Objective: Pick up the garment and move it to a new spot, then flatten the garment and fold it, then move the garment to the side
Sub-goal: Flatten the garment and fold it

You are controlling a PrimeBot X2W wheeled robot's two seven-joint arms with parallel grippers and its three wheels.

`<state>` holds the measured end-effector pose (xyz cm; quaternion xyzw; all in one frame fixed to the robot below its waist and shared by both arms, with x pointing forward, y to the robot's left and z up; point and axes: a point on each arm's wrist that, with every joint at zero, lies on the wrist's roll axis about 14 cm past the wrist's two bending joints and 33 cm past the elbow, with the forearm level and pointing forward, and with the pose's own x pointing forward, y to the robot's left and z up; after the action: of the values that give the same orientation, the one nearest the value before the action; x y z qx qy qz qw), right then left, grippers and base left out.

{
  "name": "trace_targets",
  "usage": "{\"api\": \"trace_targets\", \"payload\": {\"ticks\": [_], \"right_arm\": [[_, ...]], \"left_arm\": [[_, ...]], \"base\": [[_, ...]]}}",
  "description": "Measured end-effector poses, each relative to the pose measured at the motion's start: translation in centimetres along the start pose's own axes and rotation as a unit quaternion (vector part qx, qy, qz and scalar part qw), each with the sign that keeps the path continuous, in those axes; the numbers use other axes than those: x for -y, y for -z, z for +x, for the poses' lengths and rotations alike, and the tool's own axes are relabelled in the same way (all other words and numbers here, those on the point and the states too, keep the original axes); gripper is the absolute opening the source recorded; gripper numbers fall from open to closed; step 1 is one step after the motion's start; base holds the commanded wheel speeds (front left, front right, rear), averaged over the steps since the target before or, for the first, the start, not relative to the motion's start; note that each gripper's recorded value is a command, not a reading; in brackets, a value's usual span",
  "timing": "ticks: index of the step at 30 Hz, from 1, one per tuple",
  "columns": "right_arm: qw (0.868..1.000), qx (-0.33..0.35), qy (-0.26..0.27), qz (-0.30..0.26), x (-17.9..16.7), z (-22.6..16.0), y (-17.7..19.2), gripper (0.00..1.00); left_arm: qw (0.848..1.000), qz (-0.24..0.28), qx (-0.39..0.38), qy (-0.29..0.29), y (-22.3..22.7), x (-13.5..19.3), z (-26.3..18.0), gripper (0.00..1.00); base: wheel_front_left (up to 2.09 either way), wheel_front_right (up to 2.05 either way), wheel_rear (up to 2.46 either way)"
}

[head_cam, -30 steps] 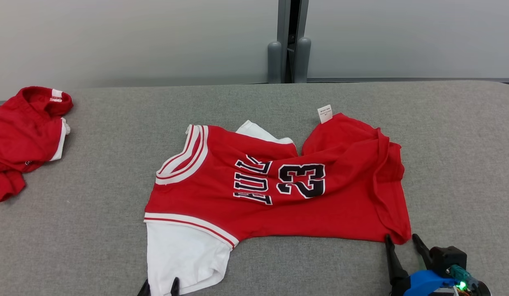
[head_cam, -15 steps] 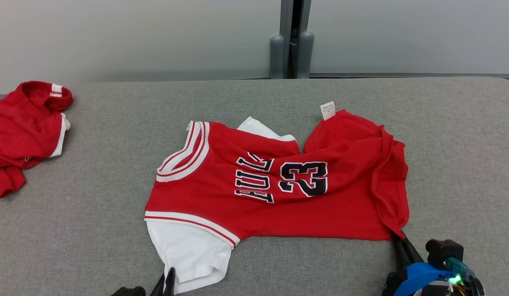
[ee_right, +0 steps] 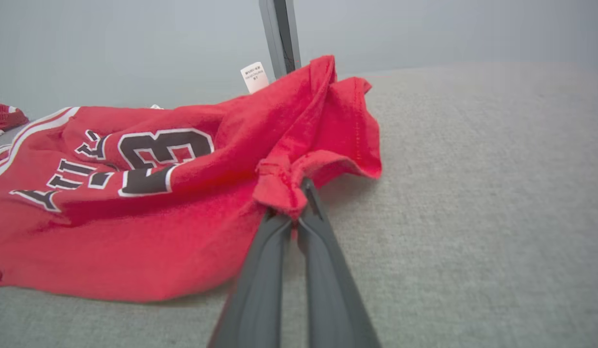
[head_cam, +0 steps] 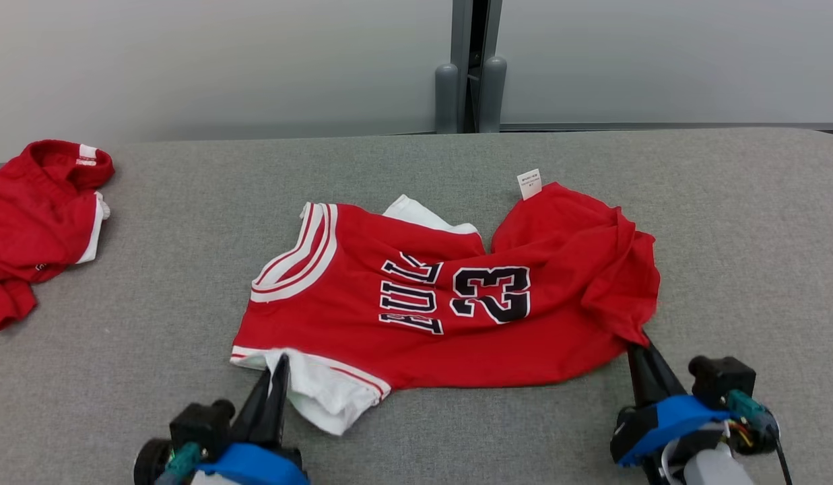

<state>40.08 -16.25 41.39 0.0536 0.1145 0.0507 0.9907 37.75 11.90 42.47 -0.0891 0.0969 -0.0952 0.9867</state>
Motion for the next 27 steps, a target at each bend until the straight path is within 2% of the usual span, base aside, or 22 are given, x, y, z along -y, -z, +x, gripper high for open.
{"api": "trace_targets", "payload": {"ticks": [4, 8, 17, 21, 27], "right_arm": [[0.998, 0.05, -0.022, -0.012, -1.1, 2.0, -3.8, 0.0], [0.993, 0.103, -0.041, -0.028, -1.7, 4.6, -8.4, 0.0], [0.97, 0.232, -0.062, -0.048, -2.1, 11.5, -21.2, 0.0], [0.959, 0.275, -0.054, -0.044, -1.1, 14.4, -26.3, 0.0], [0.949, 0.306, -0.042, -0.054, 0.3, 18.2, -31.0, 0.0]], "left_arm": [[0.998, 0.03, 0.059, 0.02, -4.6, 0.5, 2.9, 0.0], [0.989, 0.073, 0.121, 0.044, -10.1, 0.9, 6.5, 0.0], [0.949, 0.155, 0.261, 0.08, -23.9, 2.0, 15.1, 0.0], [0.934, 0.188, 0.293, 0.076, -28.0, 1.7, 18.9, 0.0], [0.92, 0.195, 0.329, 0.085, -32.2, 2.9, 23.7, 0.0]], "base": [[0.0, 0.0, 0.0], [0.0, 0.0, 0.0], [0.0, 0.0, 0.0], [0.0, 0.0, 0.0], [0.0, 0.0, 0.0]]}}
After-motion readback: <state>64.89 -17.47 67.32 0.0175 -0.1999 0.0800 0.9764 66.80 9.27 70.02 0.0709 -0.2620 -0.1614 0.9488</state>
